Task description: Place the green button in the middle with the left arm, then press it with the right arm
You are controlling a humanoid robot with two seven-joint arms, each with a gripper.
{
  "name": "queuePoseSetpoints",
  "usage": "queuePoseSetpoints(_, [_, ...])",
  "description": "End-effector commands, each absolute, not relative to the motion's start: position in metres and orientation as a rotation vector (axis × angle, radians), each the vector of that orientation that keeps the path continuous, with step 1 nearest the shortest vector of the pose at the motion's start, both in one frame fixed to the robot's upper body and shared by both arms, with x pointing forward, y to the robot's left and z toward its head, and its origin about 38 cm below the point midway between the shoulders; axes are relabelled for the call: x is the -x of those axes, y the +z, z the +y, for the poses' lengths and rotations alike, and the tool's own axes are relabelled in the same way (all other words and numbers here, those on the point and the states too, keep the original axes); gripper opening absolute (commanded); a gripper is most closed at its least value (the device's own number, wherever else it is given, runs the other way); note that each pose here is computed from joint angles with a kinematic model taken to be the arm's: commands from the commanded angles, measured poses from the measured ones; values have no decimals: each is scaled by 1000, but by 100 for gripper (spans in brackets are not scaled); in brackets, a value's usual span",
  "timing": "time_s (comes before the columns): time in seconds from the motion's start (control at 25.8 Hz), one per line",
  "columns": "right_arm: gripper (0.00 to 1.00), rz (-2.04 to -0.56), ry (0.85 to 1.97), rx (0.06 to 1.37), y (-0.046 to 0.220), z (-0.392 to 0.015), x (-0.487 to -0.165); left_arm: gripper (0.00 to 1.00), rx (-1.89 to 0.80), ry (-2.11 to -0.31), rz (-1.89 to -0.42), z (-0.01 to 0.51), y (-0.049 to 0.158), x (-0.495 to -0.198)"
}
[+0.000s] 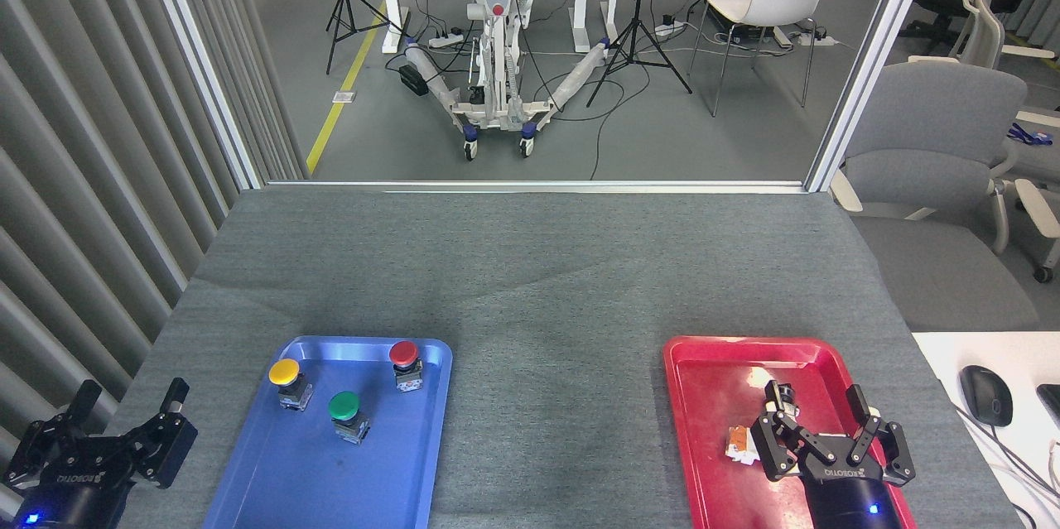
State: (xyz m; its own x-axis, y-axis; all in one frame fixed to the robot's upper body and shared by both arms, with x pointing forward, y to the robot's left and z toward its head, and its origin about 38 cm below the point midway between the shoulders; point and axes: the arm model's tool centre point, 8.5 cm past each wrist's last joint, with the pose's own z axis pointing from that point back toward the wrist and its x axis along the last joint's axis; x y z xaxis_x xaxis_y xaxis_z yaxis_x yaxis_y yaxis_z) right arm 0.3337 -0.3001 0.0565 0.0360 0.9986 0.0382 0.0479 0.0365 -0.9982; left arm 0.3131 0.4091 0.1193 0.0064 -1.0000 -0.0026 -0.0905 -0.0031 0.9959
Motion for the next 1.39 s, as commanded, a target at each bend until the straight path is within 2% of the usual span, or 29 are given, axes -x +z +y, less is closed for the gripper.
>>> queuePoseSetpoints(0.0, [100, -1226, 1129, 1237, 58, -302, -332, 99, -1252, -1172, -1261, 409, 114, -308])
queuePoseSetpoints(0.15, [100, -1161, 1158, 1251, 50, -318, -318, 99, -1268, -1164, -1286, 408, 118, -309])
queuePoseSetpoints(0.39, [100, -1180, 1160, 1243, 53, -314, -310, 99, -1289, -1152, -1312, 408, 121, -308])
queuePoseSetpoints(0.66, [100, -1153, 1171, 1228, 42, -312, -294, 99, -1306, -1239, -1313, 418, 130, -308])
queuePoseSetpoints(1.36, [100, -1181, 1206, 1217, 44, -308, -298, 99, -1291, -1252, -1330, 416, 127, -306])
